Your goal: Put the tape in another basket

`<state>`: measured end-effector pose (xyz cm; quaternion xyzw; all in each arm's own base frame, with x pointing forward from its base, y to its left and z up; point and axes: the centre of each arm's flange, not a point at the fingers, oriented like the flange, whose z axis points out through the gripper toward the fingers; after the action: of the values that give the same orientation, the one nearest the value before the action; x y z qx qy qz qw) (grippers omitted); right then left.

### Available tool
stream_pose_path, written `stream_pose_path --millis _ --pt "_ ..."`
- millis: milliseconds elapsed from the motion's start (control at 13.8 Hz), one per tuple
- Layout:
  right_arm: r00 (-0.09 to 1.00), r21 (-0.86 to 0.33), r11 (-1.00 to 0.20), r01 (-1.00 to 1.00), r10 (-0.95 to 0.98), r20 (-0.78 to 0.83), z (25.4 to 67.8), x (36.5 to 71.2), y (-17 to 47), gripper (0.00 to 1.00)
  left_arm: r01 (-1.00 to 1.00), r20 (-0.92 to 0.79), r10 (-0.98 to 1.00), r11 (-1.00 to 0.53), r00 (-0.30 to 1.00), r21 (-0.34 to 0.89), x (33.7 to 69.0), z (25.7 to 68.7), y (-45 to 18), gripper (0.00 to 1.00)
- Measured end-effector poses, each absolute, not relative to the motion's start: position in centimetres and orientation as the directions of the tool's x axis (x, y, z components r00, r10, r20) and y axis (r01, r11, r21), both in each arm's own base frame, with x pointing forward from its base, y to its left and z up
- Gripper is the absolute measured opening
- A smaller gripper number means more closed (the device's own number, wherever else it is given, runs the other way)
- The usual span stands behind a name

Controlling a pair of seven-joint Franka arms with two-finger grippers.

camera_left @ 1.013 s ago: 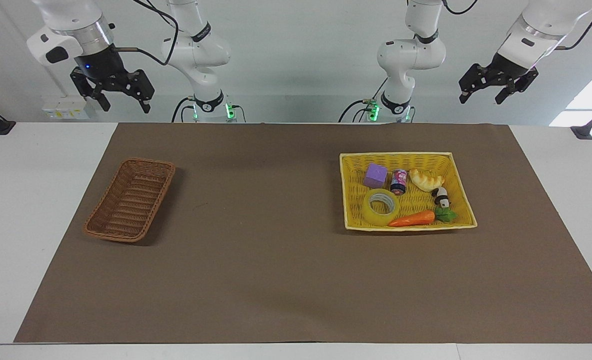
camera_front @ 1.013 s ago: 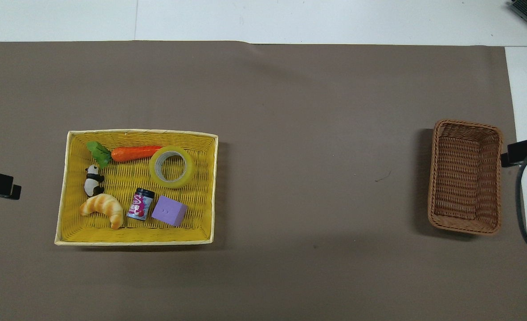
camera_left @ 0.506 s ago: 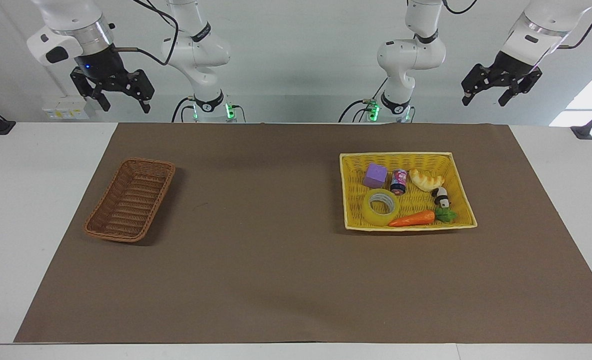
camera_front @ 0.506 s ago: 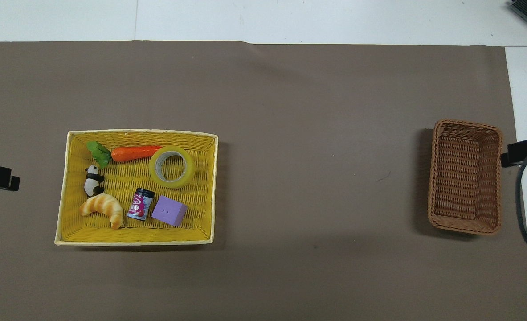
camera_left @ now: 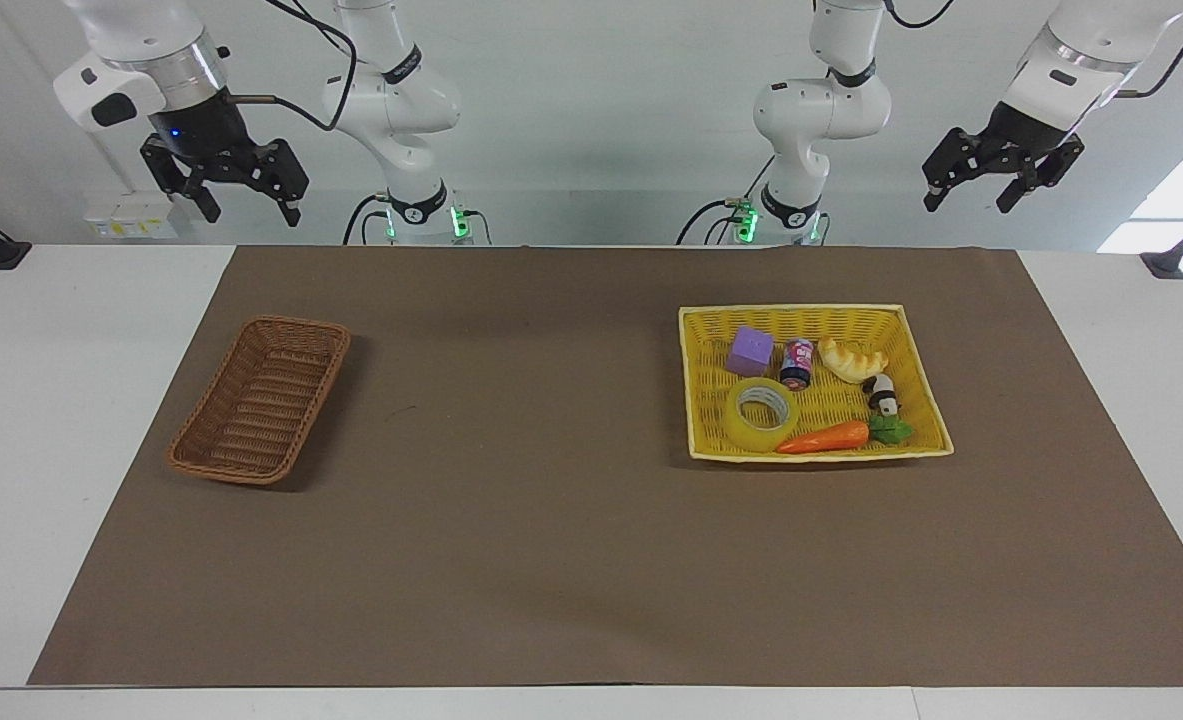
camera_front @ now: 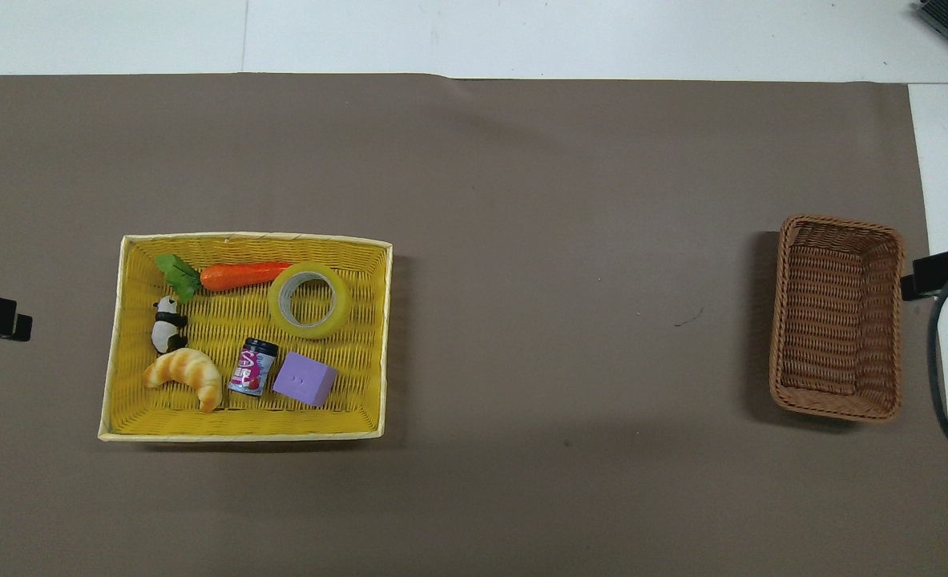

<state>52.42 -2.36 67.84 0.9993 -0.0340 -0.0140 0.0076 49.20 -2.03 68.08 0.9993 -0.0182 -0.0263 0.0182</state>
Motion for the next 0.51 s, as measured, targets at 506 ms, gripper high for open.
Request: stream_pose_path --millis 506 --pt "0.997 0.016 -0.998 -0.068 -0.068 -0.027 67.84 52.42 -2.36 1.00 -0.034 -0.053 -0.036 -0.999 0.998 0.037 49.26 67.86 -2.00 1.00"
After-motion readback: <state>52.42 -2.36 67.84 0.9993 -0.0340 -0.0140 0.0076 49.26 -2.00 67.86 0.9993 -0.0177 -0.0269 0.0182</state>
